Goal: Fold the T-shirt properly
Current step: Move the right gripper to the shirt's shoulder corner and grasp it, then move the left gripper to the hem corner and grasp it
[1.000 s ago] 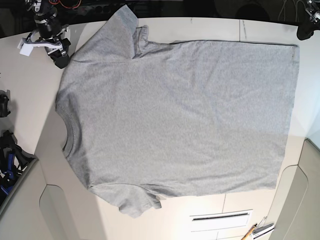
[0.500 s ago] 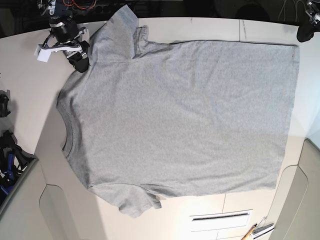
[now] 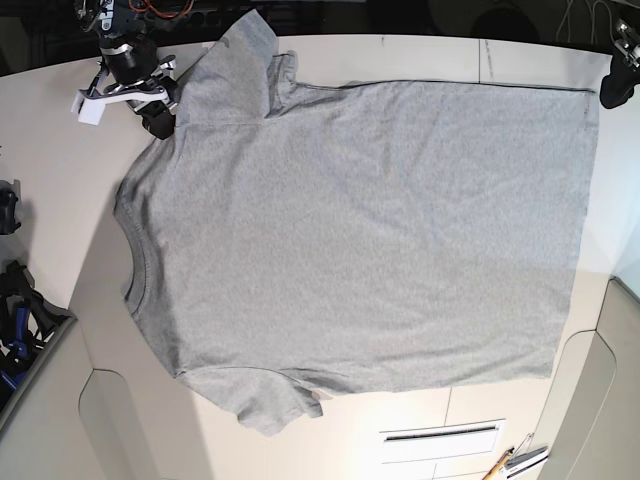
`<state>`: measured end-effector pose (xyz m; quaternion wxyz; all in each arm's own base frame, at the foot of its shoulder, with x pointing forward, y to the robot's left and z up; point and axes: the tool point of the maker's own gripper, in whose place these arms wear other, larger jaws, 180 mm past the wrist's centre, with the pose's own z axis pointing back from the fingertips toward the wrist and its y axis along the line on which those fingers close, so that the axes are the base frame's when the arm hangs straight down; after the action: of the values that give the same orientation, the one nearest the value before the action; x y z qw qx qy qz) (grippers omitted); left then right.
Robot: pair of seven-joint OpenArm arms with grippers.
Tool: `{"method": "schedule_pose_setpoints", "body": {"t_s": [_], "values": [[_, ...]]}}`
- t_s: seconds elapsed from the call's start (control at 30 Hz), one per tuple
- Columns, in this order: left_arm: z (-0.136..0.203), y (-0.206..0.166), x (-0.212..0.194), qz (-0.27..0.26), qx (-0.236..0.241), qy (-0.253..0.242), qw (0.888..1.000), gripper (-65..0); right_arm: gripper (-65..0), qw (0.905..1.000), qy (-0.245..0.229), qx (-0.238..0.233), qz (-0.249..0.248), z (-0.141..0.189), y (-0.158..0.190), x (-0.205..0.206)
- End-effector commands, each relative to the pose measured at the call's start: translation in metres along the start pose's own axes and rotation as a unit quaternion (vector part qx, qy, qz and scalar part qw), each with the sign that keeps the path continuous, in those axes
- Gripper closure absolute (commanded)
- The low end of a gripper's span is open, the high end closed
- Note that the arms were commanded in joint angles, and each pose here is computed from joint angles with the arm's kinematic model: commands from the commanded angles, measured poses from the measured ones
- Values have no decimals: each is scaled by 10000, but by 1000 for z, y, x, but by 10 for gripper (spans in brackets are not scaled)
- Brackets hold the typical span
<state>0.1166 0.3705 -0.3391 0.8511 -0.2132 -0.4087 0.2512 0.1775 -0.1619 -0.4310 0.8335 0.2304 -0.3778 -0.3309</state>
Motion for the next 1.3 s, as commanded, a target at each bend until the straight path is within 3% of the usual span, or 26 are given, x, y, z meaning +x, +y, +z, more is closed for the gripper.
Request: {"method": "schedule_pose_setpoints", "body": {"t_s": [0.0, 0.43, 0.57, 0.73, 0.9, 1.27], "values": [[1, -7, 17, -129, -127, -210, 9996, -259, 0, 10000, -4, -13, 42, 2, 0, 1], [-13, 14, 41, -962, 587, -562, 9920, -259, 0, 9996, -6, 234, 174, 2, 9, 1], [-13, 32, 32, -750, 769, -474, 9931, -260, 0, 9996, -6, 232, 173, 2, 9, 1], [-16, 62, 14, -81, 949, -449, 9944, -260, 0, 9994, -52, 281, 185, -1, 13, 6], [-18, 65, -1, 511, 741, -326, 9954, -260, 0, 9994, -59, 290, 187, -2, 13, 6], [-45, 46, -25, 483, 429, 65, 9979, -260, 0, 9994, -57, 289, 185, -2, 13, 6]]}}
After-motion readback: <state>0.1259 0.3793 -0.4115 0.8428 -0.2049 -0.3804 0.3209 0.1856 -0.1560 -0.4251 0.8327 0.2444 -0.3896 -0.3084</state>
